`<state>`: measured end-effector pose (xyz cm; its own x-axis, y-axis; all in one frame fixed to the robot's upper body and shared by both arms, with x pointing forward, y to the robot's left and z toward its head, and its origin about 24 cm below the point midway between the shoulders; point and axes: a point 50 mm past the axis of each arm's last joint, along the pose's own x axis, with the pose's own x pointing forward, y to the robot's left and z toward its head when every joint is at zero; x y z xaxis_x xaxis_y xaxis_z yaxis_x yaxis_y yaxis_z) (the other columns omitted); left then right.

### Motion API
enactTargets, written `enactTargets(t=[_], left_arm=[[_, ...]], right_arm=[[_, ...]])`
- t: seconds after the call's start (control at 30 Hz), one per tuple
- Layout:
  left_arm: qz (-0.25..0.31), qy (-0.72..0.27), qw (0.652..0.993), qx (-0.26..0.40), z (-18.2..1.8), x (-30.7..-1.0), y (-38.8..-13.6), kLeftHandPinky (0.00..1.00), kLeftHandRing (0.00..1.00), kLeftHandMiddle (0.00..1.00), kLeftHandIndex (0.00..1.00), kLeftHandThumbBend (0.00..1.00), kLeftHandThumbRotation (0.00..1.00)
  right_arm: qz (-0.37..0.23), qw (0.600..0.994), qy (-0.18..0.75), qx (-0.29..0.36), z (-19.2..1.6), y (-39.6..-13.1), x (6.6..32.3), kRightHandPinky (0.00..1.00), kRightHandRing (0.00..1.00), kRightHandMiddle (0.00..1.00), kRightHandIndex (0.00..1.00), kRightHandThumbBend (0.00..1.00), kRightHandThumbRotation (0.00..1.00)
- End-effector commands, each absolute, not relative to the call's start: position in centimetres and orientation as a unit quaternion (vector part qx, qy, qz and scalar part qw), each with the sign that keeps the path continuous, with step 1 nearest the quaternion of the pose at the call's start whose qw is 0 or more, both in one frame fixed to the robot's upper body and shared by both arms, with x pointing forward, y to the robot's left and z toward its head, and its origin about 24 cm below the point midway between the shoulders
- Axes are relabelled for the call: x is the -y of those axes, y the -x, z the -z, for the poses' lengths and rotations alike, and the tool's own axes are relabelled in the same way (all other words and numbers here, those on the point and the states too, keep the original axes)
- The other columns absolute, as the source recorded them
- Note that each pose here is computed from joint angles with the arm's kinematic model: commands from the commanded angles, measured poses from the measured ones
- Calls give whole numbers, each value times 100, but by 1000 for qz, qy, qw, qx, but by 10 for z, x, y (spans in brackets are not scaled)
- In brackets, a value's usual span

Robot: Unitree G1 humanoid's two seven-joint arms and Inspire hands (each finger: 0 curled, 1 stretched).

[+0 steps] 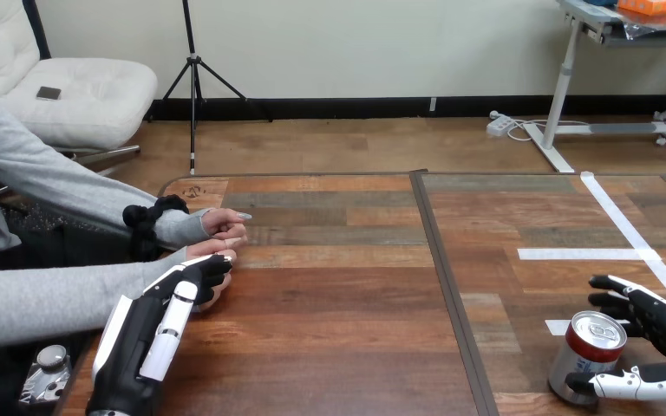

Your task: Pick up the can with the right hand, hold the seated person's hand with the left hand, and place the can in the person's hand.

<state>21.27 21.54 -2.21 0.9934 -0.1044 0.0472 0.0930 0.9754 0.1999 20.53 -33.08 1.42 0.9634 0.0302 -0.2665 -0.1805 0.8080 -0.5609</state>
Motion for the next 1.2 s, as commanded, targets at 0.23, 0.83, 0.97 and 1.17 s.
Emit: enactTargets(t=[0.23, 0.83, 0.97, 1.17], left_arm=[[56, -101, 990, 79, 2, -212, -232, 83, 82, 79, 72, 35, 100], [61, -104, 989, 85, 1, -211, -232, 81, 81, 79, 71, 37, 100], [62, -103, 989, 83, 1, -211, -232, 81, 81, 79, 71, 38, 100], [61, -103, 989, 84, 0, -211, -231, 81, 81, 79, 71, 33, 100]], right_arm=[[-37, 935, 341, -88, -42, -224, 334, 79, 79, 79, 81, 100, 0], [-29, 932, 351, -83, -48, -229, 333, 69, 70, 71, 73, 100, 0], [-24, 930, 358, -86, -49, -230, 332, 67, 68, 69, 72, 100, 0], [-13, 929, 357, -91, -48, -232, 332, 63, 64, 65, 68, 99, 0]])
